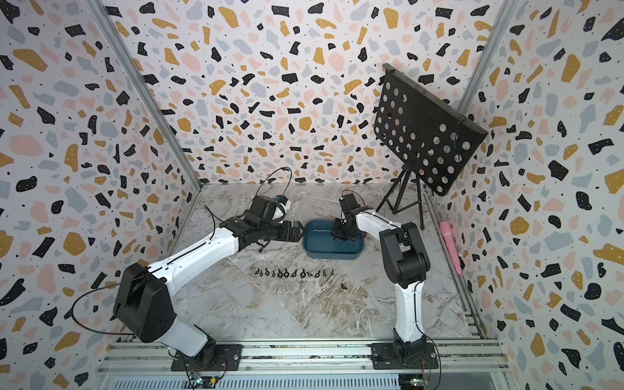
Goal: Take out the wing nut from the storage box
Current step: Pick up the wing nut from the storage box.
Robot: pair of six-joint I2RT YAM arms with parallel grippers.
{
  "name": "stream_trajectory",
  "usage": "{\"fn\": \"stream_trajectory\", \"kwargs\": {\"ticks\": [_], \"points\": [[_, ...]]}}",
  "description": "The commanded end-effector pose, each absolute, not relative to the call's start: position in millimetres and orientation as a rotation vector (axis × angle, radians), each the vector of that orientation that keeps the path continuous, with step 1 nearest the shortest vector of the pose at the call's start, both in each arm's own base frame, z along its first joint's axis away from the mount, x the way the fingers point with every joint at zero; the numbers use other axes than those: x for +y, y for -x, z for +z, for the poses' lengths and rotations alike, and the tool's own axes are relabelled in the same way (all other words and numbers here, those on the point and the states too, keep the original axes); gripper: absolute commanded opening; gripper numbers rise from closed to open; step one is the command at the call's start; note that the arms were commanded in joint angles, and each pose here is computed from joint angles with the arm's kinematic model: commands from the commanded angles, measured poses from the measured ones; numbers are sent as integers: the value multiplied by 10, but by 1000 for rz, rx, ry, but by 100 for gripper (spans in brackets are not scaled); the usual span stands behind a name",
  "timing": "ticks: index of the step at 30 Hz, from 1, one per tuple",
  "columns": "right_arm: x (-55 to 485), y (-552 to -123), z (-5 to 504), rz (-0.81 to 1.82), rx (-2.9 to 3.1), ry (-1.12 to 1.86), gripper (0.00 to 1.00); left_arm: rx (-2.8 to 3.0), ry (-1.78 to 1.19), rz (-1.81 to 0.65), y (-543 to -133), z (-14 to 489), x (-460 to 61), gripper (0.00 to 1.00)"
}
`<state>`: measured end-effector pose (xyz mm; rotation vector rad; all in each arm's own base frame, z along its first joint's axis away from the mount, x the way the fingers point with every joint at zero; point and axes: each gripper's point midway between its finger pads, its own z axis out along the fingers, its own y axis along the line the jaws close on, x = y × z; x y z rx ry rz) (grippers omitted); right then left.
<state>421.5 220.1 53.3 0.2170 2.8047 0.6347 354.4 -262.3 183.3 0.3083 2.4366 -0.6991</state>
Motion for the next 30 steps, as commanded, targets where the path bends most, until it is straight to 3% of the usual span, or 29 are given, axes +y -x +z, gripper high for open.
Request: {"fn": "stream_trajectory", "kwargs": {"ticks": [1,5,9,19,30], "points": [[2262,-4228,1047,729,2673,-147,1,2405,-309,-796,-3546,1979,-2733,85],[2287,-4116,1288,809,2632,-135,1,2397,-304,-870,-3571,1985,-2841,62],[2327,-4029,1503,899,2594,-142,2,2369,-303,-944,-3599,2004,-2978,51],[2327,-3875,1812,1137,2552,-295,1,2289,-372,-1000,-3638,2013,-3449,41],[2293,-3788,1857,1219,2559,-369,1,2252,-401,-1045,-3728,2016,-3755,32]]}}
